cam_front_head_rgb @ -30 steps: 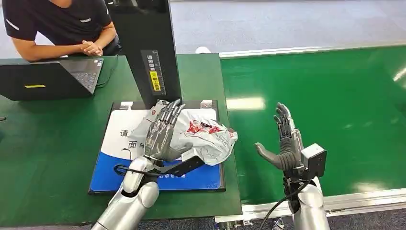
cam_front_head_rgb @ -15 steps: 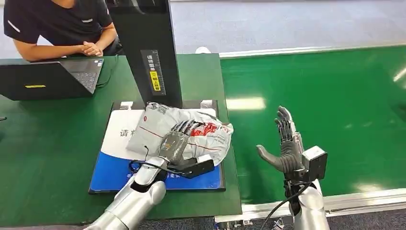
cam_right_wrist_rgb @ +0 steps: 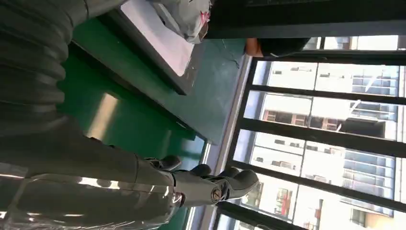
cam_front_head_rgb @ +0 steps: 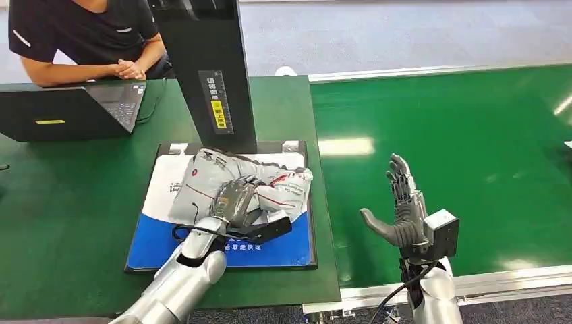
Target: Moved the parcel from conveyor to table for the left to box.
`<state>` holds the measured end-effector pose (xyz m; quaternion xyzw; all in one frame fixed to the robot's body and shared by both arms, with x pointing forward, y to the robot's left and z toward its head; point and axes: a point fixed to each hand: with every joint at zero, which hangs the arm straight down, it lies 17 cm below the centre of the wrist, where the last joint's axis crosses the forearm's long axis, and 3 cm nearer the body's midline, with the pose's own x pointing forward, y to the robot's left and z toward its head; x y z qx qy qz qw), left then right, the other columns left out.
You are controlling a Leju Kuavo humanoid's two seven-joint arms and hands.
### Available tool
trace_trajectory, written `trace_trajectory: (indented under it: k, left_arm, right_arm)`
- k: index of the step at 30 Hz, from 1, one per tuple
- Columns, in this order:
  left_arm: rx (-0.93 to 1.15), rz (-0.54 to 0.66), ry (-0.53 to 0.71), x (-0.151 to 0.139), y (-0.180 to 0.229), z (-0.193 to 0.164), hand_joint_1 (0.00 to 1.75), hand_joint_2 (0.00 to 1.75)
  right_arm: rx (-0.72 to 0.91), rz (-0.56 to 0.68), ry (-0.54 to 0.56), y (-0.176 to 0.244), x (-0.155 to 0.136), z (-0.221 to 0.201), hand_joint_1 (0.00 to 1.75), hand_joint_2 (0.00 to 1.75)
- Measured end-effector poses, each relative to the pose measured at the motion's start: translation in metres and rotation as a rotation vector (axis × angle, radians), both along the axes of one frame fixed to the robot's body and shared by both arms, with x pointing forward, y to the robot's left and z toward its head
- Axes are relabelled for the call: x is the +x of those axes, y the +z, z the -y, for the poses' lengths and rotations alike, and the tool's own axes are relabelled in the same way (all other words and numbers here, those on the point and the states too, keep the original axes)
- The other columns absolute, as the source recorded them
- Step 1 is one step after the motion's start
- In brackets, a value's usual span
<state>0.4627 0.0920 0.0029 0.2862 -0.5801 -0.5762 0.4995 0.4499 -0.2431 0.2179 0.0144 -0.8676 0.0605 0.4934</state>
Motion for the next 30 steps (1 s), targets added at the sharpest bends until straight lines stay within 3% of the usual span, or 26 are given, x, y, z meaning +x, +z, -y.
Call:
trace_trajectory:
  k: [11, 15, 19, 22, 30]
  left_arm:
    - [-0.01, 0.014, 0.06, 0.003, 0.0, -0.018, 1.75, 1.75]
    - [0.047, 0.063, 0.25, 0.015, 0.002, -0.075, 1.75, 1.75]
    - [0.12, 0.1, 0.434, 0.023, 0.003, -0.159, 1.75, 1.75]
    - [0.139, 0.108, 0.499, 0.021, 0.002, -0.2, 1.75, 1.75]
    - [0.143, 0.107, 0.583, 0.015, 0.001, -0.238, 1.75, 1.75]
  right_arm:
    - [0.0, -0.001, -0.006, 0.0, -0.001, 0.002, 0.0, 1.75]
    - [-0.001, -0.007, -0.012, 0.002, -0.002, 0.006, 0.0, 1.75]
    - [0.006, -0.012, -0.031, 0.004, -0.002, 0.015, 0.0, 1.75]
    - [0.008, -0.016, -0.047, 0.004, -0.003, 0.022, 0.0, 1.75]
    - [0.01, -0.018, -0.057, 0.003, -0.004, 0.026, 0.0, 1.75]
